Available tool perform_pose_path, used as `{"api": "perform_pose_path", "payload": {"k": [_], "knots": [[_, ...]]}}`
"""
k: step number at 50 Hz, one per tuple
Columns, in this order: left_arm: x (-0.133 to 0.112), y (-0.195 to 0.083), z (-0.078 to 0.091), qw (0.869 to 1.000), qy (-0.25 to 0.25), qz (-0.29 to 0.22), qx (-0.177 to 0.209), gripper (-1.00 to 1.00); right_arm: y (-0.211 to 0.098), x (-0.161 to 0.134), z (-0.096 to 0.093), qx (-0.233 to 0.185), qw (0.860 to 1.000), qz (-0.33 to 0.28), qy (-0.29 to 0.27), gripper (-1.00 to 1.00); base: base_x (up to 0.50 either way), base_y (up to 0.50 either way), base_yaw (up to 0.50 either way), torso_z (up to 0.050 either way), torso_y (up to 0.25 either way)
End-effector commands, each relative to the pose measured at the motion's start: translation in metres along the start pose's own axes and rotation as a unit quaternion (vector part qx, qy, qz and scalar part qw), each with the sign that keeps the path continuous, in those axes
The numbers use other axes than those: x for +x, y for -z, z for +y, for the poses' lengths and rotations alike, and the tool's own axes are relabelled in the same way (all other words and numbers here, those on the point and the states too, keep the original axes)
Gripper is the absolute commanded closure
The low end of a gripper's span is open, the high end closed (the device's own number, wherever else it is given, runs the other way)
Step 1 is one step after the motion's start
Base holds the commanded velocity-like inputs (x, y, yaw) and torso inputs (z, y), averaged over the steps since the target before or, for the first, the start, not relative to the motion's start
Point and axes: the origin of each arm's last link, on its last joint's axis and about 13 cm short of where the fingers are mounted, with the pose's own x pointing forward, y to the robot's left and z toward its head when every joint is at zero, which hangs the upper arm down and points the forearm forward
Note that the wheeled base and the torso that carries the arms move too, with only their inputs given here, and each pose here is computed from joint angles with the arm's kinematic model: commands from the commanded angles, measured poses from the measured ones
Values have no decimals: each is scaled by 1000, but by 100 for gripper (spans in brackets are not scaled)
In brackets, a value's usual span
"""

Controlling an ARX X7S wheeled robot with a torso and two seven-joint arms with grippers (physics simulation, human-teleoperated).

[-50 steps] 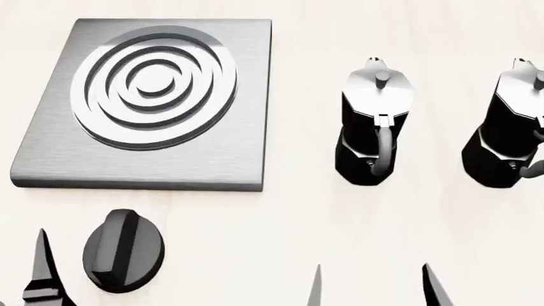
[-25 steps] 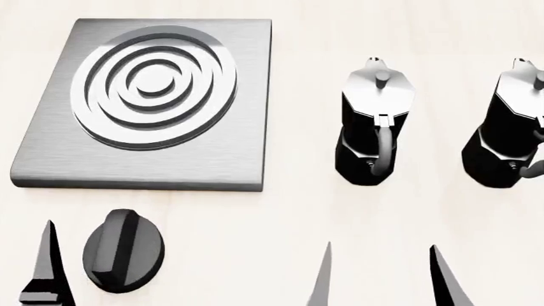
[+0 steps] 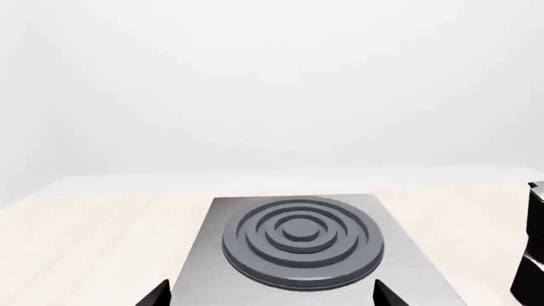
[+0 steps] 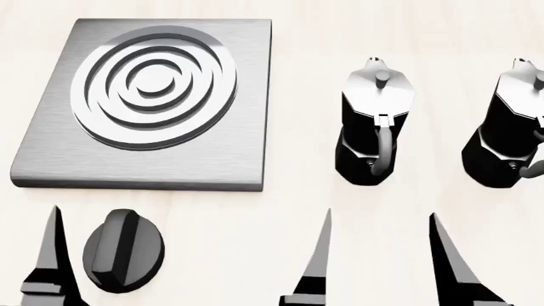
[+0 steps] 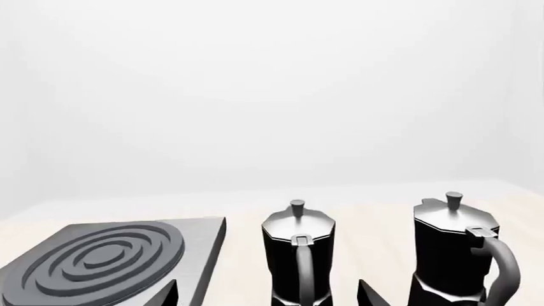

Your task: Turn off the stove.

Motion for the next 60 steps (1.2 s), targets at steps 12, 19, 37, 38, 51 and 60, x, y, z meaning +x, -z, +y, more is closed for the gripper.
{"api": "perform_pose_path", "payload": {"k": [12,19,37,38,51,60], "knots": [[9,-18,0,1000,7,-26,2,-100,-17,14,2,-3,1000,-22,-12,-100,0,0,0,0,0],[10,-21,0,999,9,-31,-2,-100,-22,18,3,-7,999,-31,-15,-100,0,0,0,0,0],[19,-27,0,999,12,-41,1,-100,-33,26,5,-3,999,-47,-17,-100,0,0,0,0,0],[19,-28,0,999,12,-42,1,-100,-34,26,5,-2,999,-49,-17,-100,0,0,0,0,0],[20,-37,-1,998,20,-54,4,-100,-41,26,6,10,998,-54,-20,-100,0,0,0,0,0],[22,-45,-1,998,25,-62,6,-100,-44,26,8,11,998,-59,-22,-100,0,0,0,0,0]]}}
